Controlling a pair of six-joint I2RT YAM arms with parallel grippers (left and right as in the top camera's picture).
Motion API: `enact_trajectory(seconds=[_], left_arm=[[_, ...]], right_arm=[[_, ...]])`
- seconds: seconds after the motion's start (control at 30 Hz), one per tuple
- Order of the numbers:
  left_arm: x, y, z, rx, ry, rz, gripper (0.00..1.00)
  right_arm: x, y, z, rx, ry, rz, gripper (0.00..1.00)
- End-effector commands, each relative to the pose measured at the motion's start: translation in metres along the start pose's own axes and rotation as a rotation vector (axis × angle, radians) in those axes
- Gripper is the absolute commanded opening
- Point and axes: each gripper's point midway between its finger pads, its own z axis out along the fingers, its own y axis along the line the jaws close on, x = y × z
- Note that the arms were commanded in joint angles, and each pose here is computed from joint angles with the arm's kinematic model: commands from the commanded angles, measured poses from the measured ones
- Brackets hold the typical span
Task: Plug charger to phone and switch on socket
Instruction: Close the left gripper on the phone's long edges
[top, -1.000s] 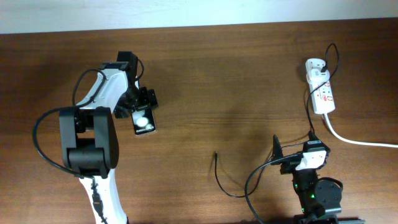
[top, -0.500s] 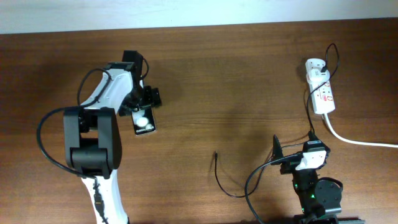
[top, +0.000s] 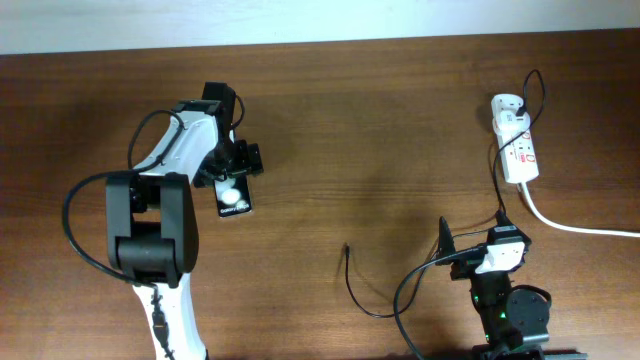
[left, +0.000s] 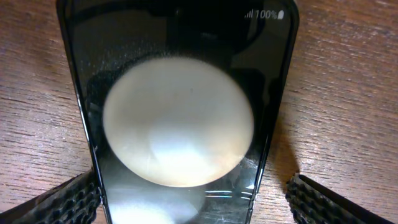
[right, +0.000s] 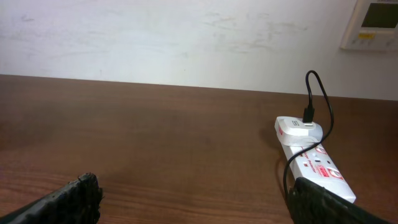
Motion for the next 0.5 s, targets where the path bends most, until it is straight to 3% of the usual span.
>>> enact_trajectory(seconds=[0.0,0.47], left_arm=[[0.0151,0.0,0.0103,0.001,0.057,-0.007,0.99],[0.0142,0.0031,0.0103,-0.017,0.051,-0.007,0.99]], right_arm=[[0.002,0.0035,0.0,-0.016,0.002,0.003,0.99],[0.002,0.0036,0.0,-0.016,0.002,0.003,0.99]])
